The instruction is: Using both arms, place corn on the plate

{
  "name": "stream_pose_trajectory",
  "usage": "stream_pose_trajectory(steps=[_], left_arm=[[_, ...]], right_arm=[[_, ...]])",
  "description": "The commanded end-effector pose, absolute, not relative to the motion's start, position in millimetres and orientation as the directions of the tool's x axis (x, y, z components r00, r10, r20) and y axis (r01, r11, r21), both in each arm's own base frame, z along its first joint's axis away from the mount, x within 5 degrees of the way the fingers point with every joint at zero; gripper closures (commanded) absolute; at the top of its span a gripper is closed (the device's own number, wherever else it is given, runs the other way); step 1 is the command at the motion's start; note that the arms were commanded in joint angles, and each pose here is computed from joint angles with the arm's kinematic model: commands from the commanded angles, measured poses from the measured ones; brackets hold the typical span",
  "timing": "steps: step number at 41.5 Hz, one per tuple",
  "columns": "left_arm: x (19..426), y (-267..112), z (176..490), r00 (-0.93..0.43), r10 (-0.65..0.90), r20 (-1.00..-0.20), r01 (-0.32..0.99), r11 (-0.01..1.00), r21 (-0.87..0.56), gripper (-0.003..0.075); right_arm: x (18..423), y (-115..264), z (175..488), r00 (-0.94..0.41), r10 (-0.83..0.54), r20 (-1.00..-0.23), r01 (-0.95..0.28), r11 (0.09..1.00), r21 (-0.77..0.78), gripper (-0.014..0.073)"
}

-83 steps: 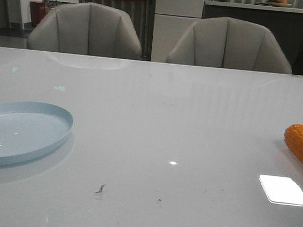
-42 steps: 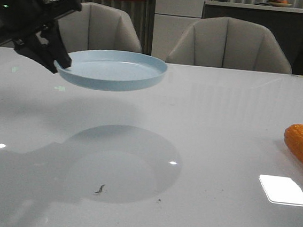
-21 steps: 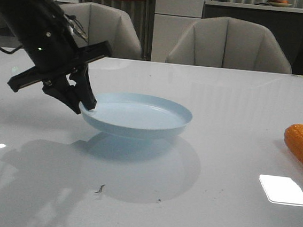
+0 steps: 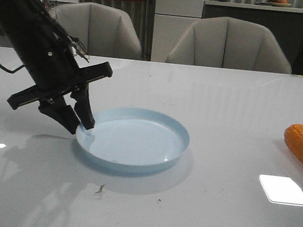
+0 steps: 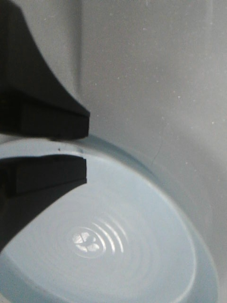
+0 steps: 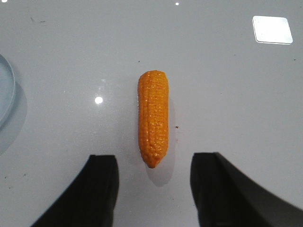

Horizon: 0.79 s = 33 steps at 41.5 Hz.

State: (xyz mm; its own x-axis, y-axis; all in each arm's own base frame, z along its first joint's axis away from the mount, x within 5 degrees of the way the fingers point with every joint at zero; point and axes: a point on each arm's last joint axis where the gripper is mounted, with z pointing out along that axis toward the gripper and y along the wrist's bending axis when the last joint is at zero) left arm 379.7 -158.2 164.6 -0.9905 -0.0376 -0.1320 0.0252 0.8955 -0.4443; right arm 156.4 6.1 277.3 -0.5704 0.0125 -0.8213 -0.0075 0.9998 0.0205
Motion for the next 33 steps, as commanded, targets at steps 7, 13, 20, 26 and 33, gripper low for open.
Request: stream_pose_trajectory(steps=[7, 13, 20, 26, 33], left_arm=[[387.8, -167.9, 215.8, -0.972, -0.021, -0.232, 0.101, 0.86, -0.5, 0.0289], [394.1, -165.5, 258.7, -0.929, 0.075, -0.362, 0.24, 0.867, -0.437, 0.029], [394.1, -147.7, 322.3, -0.792, 0.178, -0.584, 0.355, 0.913, -0.203, 0.029], [379.8, -121.2, 374.5, -0.632, 0.31, -0.71, 0.358, 0.93, 0.088, 0.029], [356.4, -94.6, 415.0, -0.504, 0.31, -0.806, 0.296, 0.939, 0.176, 0.029]], right_arm=[[161.9, 7.0, 294.3, -0.479, 0.005, -0.878, -0.02, 1.0, 0.016, 0.0139], [161.9, 7.0, 294.4, -0.479, 0.005, -0.878, -0.021, 1.0, 0.016, 0.0139], [161.9, 7.0, 294.4, -0.479, 0.005, -0.878, -0.02, 1.0, 0.017, 0.0139], [161.9, 7.0, 294.4, -0.479, 0.005, -0.878, -0.02, 1.0, 0.017, 0.0139], [161.9, 7.7, 294.4, -0.48, 0.026, -0.877, -0.017, 0.999, 0.039, 0.0139]])
